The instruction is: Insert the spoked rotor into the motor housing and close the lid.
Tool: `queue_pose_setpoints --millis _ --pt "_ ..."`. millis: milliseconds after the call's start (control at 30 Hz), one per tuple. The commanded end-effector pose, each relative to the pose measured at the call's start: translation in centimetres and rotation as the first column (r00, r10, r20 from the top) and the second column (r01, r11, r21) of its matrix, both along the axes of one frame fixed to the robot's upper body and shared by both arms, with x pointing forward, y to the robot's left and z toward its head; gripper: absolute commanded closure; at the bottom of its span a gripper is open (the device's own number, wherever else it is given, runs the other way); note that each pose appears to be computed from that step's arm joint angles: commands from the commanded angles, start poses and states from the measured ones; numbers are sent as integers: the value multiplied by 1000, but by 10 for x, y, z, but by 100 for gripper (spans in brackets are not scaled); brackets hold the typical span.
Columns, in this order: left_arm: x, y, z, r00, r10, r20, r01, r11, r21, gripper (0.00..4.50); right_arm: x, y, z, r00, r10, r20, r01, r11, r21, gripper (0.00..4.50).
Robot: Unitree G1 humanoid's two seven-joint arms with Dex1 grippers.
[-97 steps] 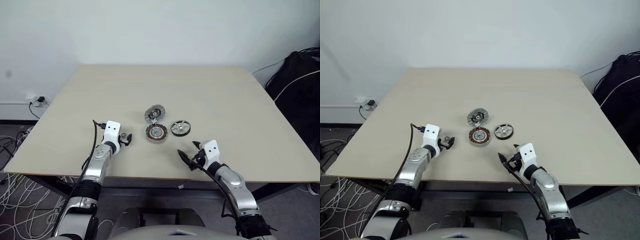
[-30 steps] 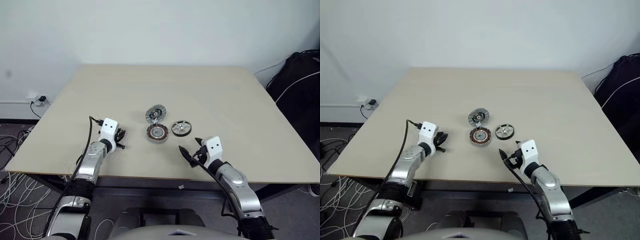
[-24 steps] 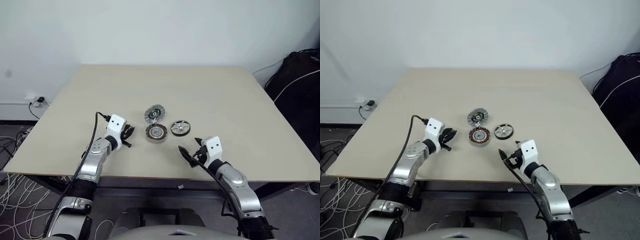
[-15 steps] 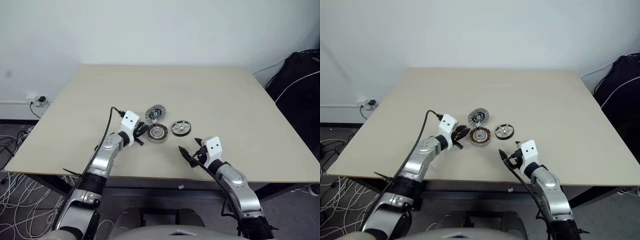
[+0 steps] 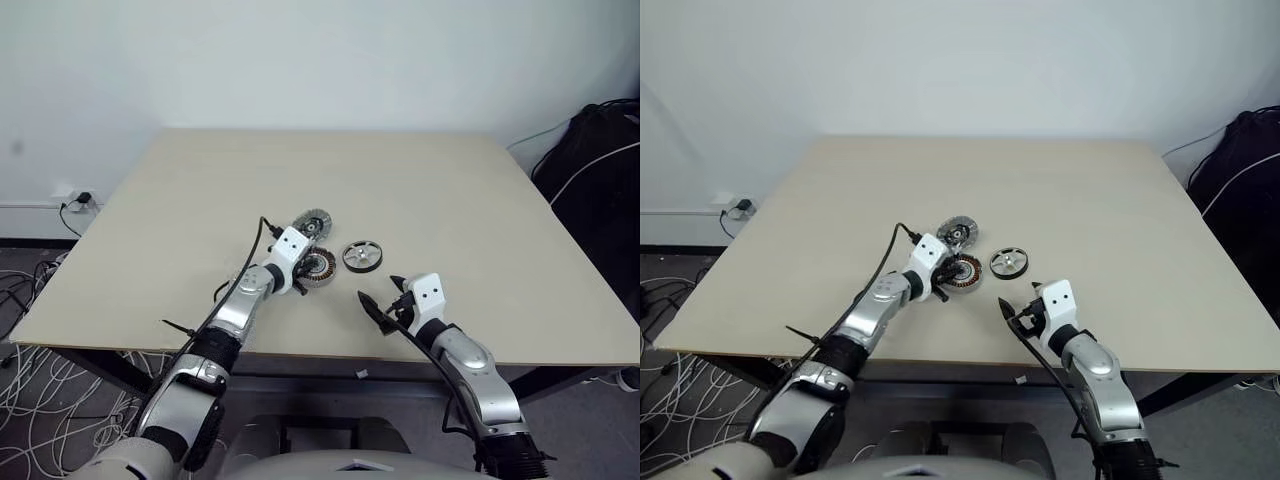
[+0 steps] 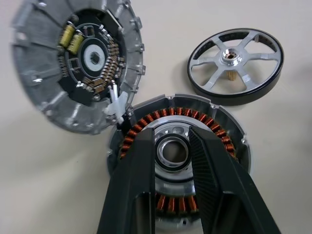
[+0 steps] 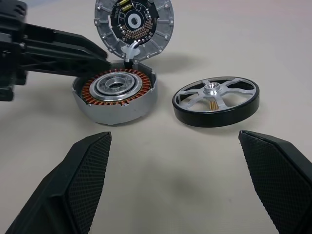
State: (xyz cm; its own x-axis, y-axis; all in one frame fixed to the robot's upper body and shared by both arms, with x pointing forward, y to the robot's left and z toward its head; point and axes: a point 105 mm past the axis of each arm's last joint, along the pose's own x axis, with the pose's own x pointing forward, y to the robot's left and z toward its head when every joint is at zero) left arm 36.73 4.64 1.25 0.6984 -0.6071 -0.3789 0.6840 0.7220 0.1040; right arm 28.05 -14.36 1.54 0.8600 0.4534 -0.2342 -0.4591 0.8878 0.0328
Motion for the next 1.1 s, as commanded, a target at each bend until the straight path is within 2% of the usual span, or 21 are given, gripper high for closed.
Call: queue_pose_setpoints --millis 33,433,1033,1100 --pt "9 -14 14 997 -37 63 37 999 10 382 5 -1 11 999 -14 53 14 1000 11 0" --pt "21 -12 8 998 -6 64 3 999 53 382 4 -3 12 998 -28 59 28 1000 10 0" --pt "16 -7 -7 1000 -4 11 3 998 70 382 3 -4 13 998 -31 61 30 1000 8 0" --pt "15 -8 -7 1000 -11 4 10 998 60 311 3 -4 13 998 -31 61 30 1000 8 0"
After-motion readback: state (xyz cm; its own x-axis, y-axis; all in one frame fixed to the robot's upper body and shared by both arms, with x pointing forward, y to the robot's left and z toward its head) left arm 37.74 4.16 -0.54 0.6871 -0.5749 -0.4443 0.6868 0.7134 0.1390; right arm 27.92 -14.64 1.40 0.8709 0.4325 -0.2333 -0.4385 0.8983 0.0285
